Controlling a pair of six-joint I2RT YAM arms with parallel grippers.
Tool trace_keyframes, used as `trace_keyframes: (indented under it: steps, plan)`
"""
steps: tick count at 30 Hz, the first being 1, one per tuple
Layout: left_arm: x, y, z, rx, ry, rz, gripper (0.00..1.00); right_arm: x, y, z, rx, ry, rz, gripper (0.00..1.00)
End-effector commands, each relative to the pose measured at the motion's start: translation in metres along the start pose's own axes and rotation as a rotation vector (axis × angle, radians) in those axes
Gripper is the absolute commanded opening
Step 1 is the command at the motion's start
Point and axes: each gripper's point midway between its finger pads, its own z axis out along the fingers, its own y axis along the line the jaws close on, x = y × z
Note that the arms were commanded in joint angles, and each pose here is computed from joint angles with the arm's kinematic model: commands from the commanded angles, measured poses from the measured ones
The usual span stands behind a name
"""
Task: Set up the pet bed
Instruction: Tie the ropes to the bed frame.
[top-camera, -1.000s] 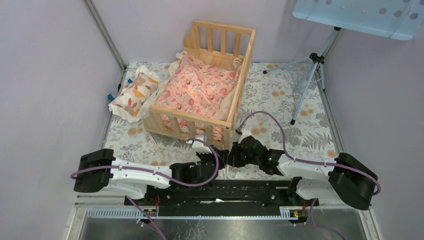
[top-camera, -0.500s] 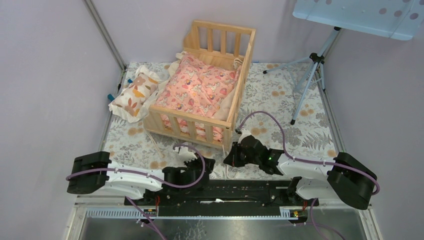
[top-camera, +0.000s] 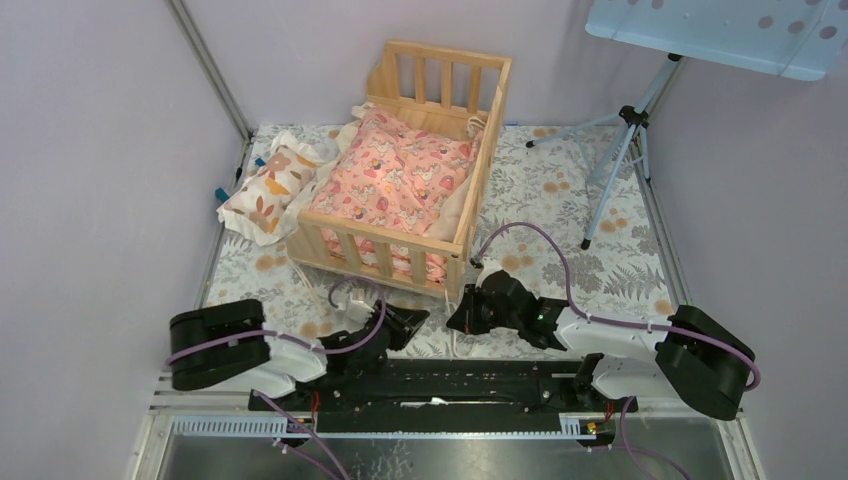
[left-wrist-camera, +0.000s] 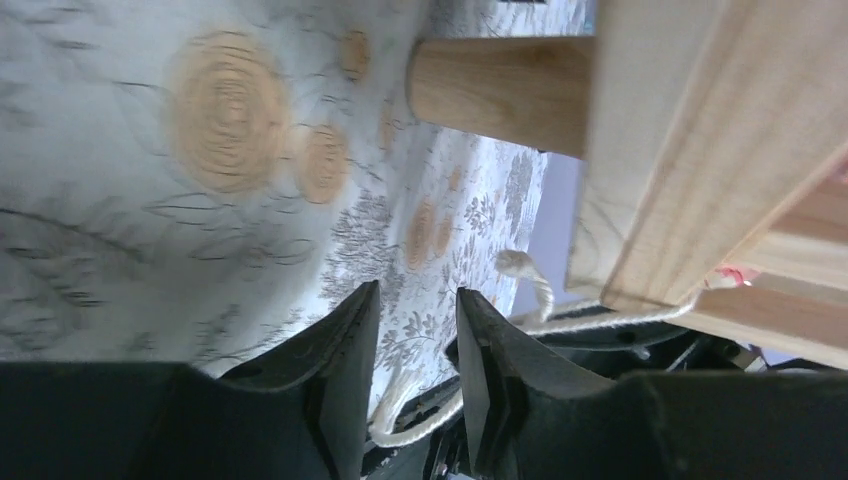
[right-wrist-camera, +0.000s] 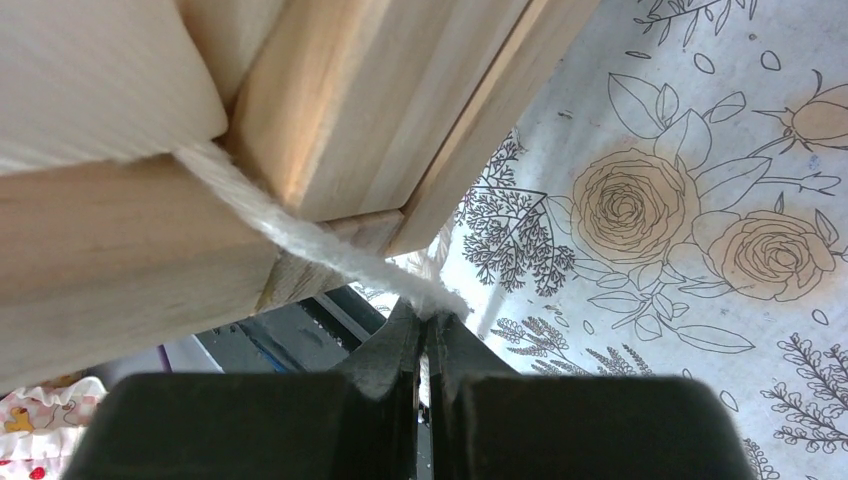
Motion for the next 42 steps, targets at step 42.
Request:
trace_keyframes:
  steps: [42]
  plan:
    - [0.041, -0.064, 0.033, 0.248, 0.213, -0.578, 0.53, 0.042, -0.022, -0.015, 0.046, 0.175, -0.022, 0.00]
